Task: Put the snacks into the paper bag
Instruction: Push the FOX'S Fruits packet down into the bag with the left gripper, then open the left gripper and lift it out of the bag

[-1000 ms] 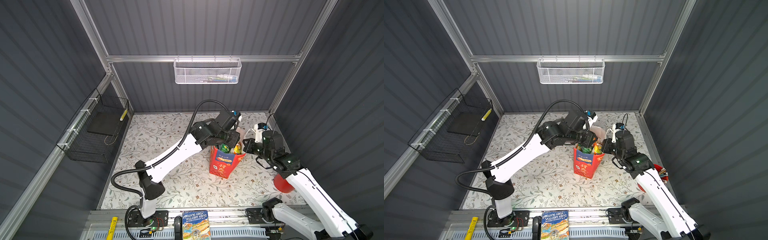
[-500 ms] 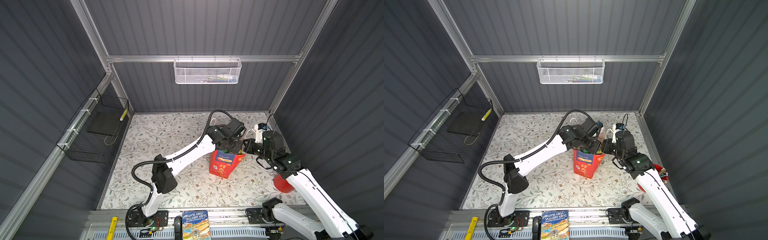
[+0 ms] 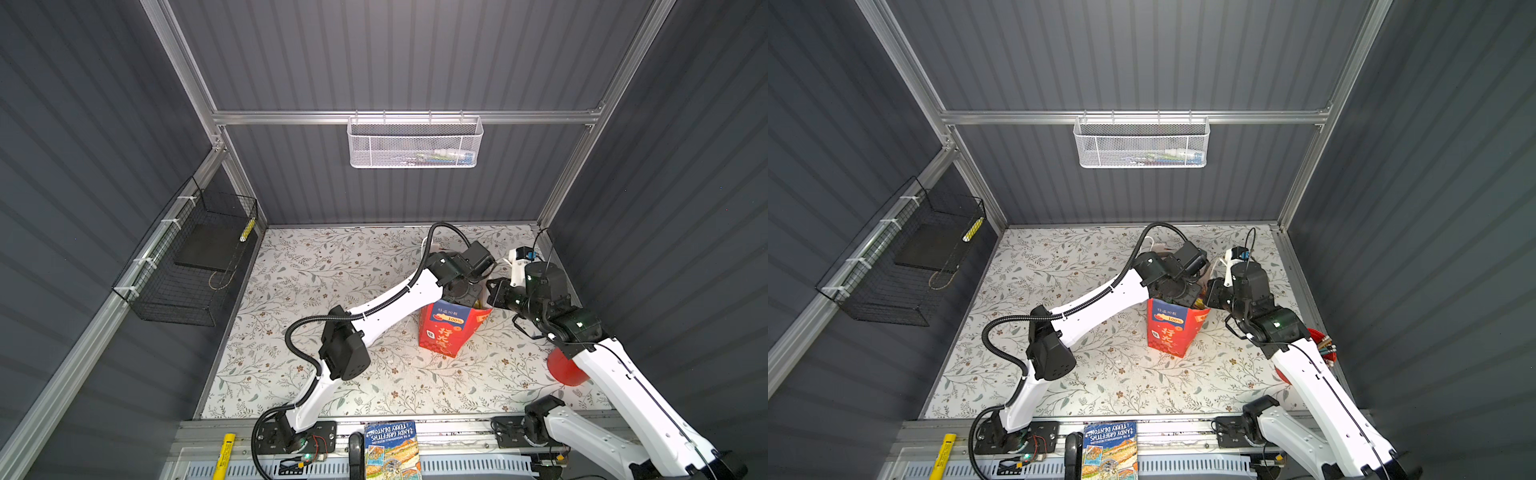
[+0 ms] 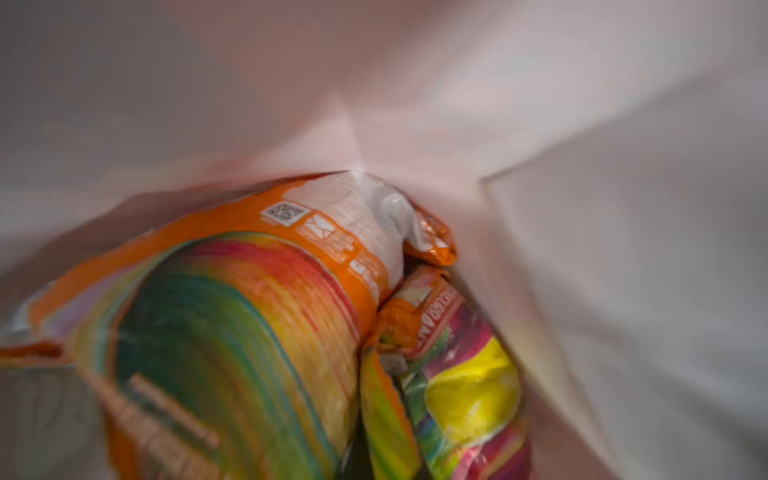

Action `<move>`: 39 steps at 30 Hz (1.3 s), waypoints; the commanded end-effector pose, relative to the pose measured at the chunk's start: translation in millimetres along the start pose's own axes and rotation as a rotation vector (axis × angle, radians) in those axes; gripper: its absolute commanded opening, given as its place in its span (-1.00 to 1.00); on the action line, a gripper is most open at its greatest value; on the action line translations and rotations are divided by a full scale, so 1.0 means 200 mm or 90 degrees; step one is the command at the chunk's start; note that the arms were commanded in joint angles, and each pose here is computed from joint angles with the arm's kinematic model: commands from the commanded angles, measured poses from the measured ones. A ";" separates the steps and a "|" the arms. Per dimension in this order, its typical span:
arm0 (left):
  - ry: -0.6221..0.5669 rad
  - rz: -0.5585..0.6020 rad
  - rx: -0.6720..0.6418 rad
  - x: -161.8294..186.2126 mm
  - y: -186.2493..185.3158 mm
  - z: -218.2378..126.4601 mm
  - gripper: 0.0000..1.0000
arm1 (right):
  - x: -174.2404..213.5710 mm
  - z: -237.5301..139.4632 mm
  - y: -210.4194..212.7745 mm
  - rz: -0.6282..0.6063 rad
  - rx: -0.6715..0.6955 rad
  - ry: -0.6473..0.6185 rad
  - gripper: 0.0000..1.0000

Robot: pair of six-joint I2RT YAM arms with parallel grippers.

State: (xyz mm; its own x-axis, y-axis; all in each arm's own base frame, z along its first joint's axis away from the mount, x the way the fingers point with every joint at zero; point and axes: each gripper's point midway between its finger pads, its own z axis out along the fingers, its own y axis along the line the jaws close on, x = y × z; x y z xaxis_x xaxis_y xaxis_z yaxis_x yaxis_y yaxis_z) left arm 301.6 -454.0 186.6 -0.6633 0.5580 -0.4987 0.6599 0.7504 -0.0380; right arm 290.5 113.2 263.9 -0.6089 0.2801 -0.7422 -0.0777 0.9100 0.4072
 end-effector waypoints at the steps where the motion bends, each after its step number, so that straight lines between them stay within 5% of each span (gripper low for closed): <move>1: 0.115 -0.005 -0.059 0.18 0.19 0.15 -0.62 | -0.11 -0.06 0.05 -0.010 -0.022 -0.056 -1.00; 6: 0.034 -0.026 0.031 0.03 0.08 -0.05 -0.23 | -0.11 -0.05 0.05 -0.010 -0.019 -0.056 -1.00; 14: -0.198 -0.064 0.159 -0.22 0.01 -0.74 0.52 | -0.11 -0.05 0.04 -0.010 -0.017 -0.056 -1.00; 20: -0.301 -0.081 0.118 -0.16 0.14 -1.06 0.83 | -0.11 -0.04 0.04 -0.011 -0.014 -0.054 -0.98; 25: -0.327 -0.113 0.007 -0.07 0.34 -1.12 0.99 | -0.11 -0.05 0.04 -0.011 -0.015 -0.058 -0.93; 35: -0.247 -0.143 -0.045 -0.08 0.45 -0.89 0.85 | -0.12 -0.07 0.04 -0.012 -0.018 -0.061 -0.90; 38: -0.250 -0.143 -0.038 -0.13 0.46 -0.85 0.52 | -0.12 -0.07 0.04 -0.013 -0.018 -0.062 -0.90; 39: -0.252 -0.142 -0.030 -0.14 0.45 -0.85 0.28 | -0.12 -0.07 0.05 -0.014 -0.018 -0.062 -0.88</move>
State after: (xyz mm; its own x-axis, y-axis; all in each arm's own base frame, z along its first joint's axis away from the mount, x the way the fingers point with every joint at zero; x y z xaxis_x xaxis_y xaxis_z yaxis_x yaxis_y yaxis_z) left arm 316.2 -344.1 323.4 -0.6159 0.2345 -0.7521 0.4898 0.8617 -0.1324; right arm 289.7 112.4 264.4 -0.6071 0.2797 -0.7438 -0.0766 0.9110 0.4051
